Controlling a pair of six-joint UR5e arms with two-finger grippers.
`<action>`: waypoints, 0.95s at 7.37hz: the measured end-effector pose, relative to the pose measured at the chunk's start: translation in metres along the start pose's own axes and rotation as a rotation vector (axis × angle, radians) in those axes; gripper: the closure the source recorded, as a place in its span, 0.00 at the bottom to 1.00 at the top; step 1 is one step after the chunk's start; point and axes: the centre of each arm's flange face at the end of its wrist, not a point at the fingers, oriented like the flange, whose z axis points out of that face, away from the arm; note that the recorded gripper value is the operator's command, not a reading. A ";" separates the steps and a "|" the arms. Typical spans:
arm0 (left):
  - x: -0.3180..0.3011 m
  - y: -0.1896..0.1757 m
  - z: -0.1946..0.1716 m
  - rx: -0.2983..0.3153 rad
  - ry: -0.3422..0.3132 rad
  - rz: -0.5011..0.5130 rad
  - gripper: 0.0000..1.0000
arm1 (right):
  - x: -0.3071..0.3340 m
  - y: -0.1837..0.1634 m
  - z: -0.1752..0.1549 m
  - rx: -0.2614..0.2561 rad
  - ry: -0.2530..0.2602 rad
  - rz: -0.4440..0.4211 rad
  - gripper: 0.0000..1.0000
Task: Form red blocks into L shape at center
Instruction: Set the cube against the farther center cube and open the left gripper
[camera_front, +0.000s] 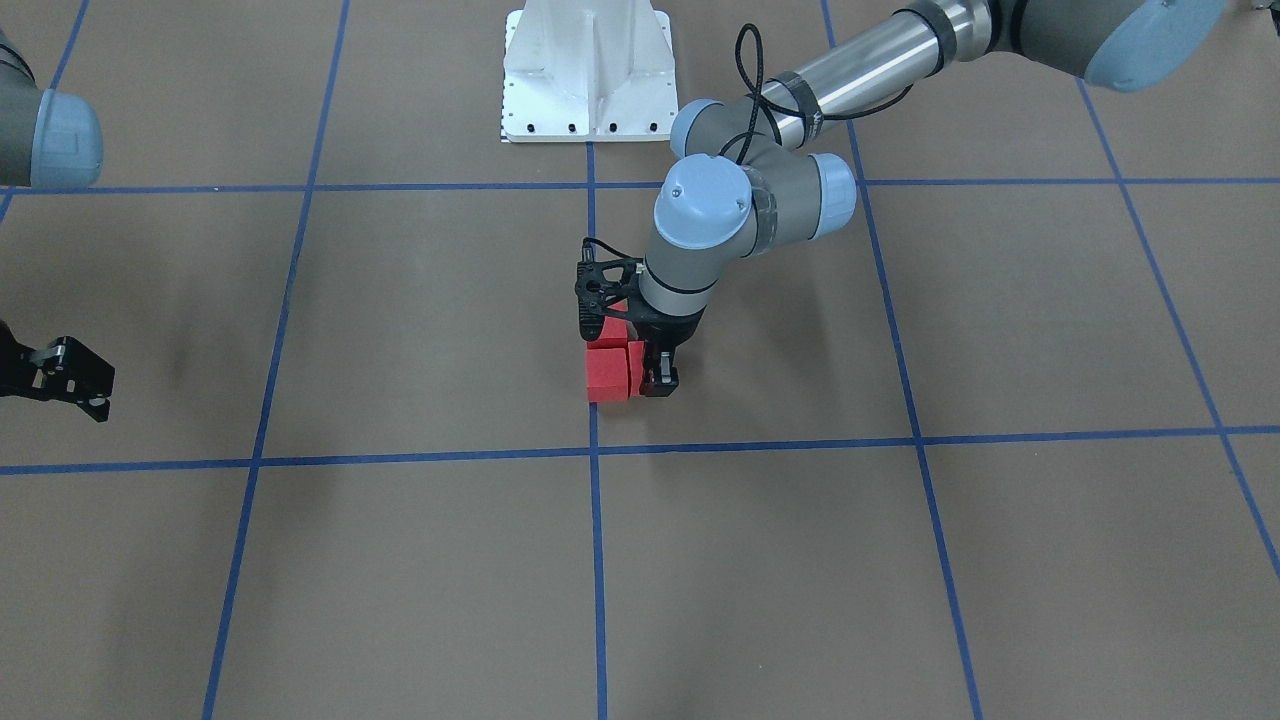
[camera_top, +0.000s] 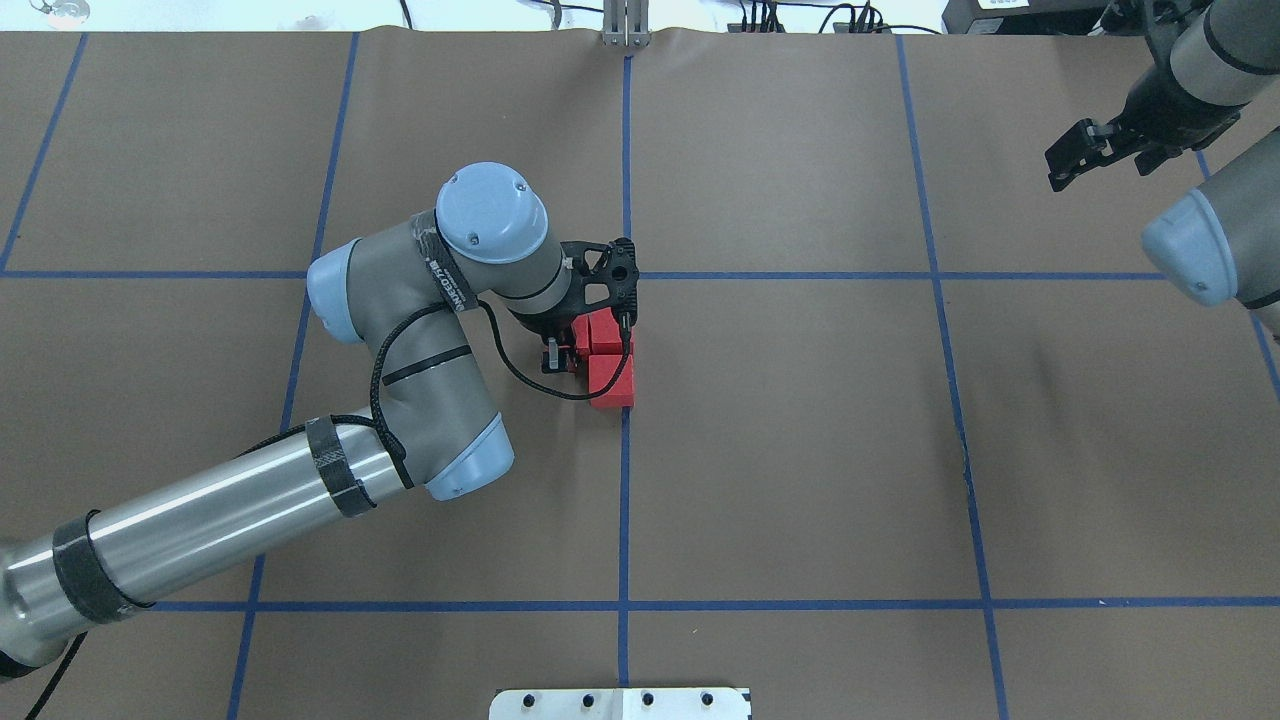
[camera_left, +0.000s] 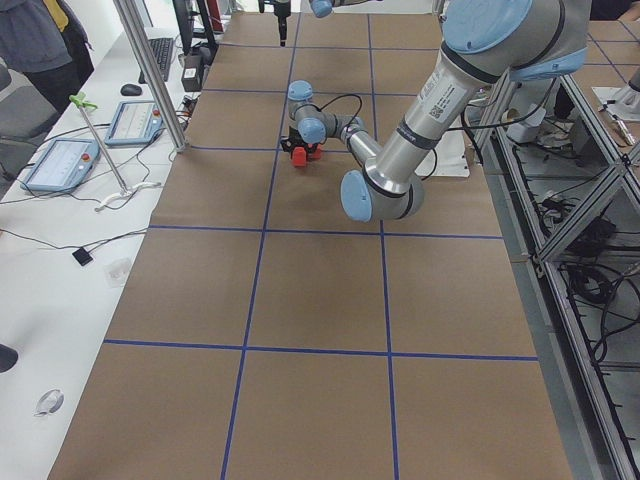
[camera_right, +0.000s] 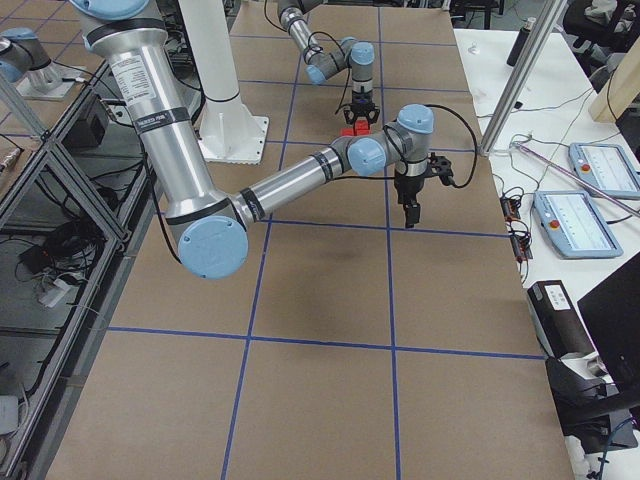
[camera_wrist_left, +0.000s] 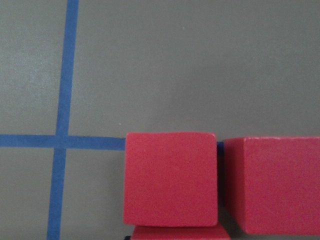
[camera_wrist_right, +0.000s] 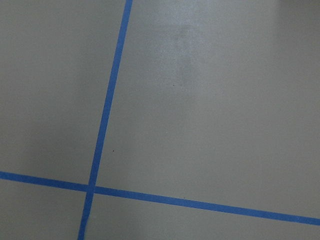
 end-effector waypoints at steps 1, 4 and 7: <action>0.000 -0.001 0.000 0.001 0.000 0.001 0.59 | 0.000 0.000 0.000 0.000 0.000 0.000 0.00; -0.001 -0.010 -0.002 0.007 -0.001 0.004 0.28 | 0.000 0.000 0.001 -0.001 0.000 0.001 0.00; -0.002 -0.013 -0.001 0.006 0.001 0.004 0.09 | 0.001 0.000 0.001 -0.001 0.001 0.001 0.00</action>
